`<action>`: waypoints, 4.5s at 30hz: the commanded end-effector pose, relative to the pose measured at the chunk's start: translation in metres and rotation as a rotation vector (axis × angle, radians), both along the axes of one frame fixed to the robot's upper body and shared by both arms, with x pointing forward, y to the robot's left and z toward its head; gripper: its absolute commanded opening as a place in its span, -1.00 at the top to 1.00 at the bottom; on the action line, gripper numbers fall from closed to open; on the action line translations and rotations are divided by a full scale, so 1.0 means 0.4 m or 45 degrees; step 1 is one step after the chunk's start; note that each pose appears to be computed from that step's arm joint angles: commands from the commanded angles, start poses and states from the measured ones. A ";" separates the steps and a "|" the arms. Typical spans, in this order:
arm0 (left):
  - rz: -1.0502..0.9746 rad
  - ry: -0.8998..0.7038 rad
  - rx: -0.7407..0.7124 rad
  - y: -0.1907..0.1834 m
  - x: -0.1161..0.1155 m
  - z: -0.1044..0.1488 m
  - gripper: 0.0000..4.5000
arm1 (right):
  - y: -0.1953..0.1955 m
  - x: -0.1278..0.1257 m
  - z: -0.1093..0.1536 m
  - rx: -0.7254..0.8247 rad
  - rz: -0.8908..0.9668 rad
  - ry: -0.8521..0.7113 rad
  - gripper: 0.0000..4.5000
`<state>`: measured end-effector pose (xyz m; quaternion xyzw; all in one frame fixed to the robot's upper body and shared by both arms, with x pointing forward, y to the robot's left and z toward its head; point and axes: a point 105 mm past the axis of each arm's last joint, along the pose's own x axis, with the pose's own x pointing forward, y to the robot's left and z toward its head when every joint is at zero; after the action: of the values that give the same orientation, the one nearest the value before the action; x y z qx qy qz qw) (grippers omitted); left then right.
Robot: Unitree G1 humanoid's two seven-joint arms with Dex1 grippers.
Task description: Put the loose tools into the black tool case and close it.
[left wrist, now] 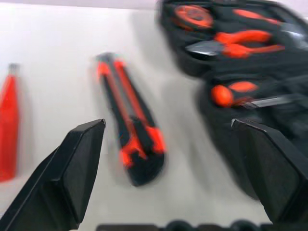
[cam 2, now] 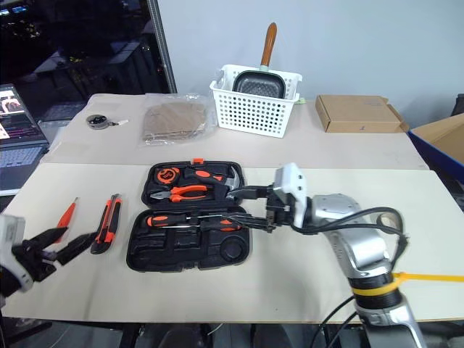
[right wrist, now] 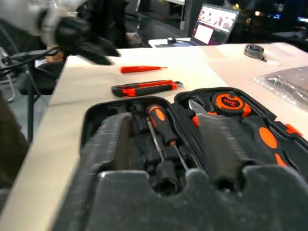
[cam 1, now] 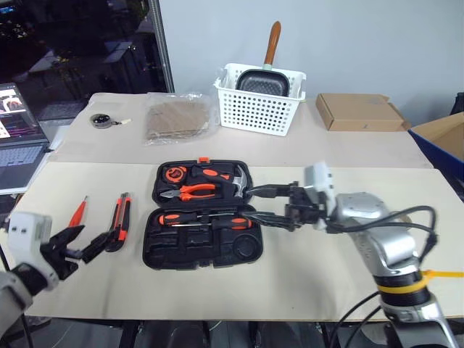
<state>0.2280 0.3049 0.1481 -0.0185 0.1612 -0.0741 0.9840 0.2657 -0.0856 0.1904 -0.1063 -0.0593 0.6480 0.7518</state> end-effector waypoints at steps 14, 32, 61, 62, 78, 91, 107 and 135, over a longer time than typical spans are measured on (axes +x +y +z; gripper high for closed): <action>0.157 0.321 -0.017 -0.014 0.130 -0.008 -1.00 | -0.048 -0.069 0.023 -0.053 0.029 -0.123 -0.97; 0.294 0.492 0.134 -0.032 0.167 -0.107 -1.00 | -0.055 -0.090 0.012 -0.088 0.011 -0.128 -0.97; 0.260 0.577 0.108 0.216 0.122 -0.122 -0.38 | -0.045 -0.090 0.003 -0.077 0.034 -0.122 -1.00; 0.254 0.562 0.104 0.217 0.124 -0.120 -0.23 | -0.045 -0.093 0.004 -0.074 0.038 -0.122 -1.00; -1.070 0.178 0.447 -0.197 0.075 0.061 0.82 | -0.069 -0.090 -0.012 -0.066 -0.074 -0.146 -1.00; -1.460 0.310 0.984 -0.289 0.120 -0.051 0.82 | -0.125 -0.129 -0.041 -0.143 -0.176 -0.075 -1.00; -1.563 0.385 1.067 -0.275 0.128 -0.083 0.82 | -0.127 -0.144 -0.043 -0.141 -0.225 -0.064 -1.00; -1.484 0.324 0.860 -0.319 0.120 0.021 -0.36 | -0.117 -0.145 -0.047 -0.132 -0.213 -0.067 -1.00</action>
<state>0.2778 0.1827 0.1319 0.3884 0.3103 -0.5318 0.6856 0.2120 -0.1368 0.1640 -0.1606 -0.0163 0.5731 0.8035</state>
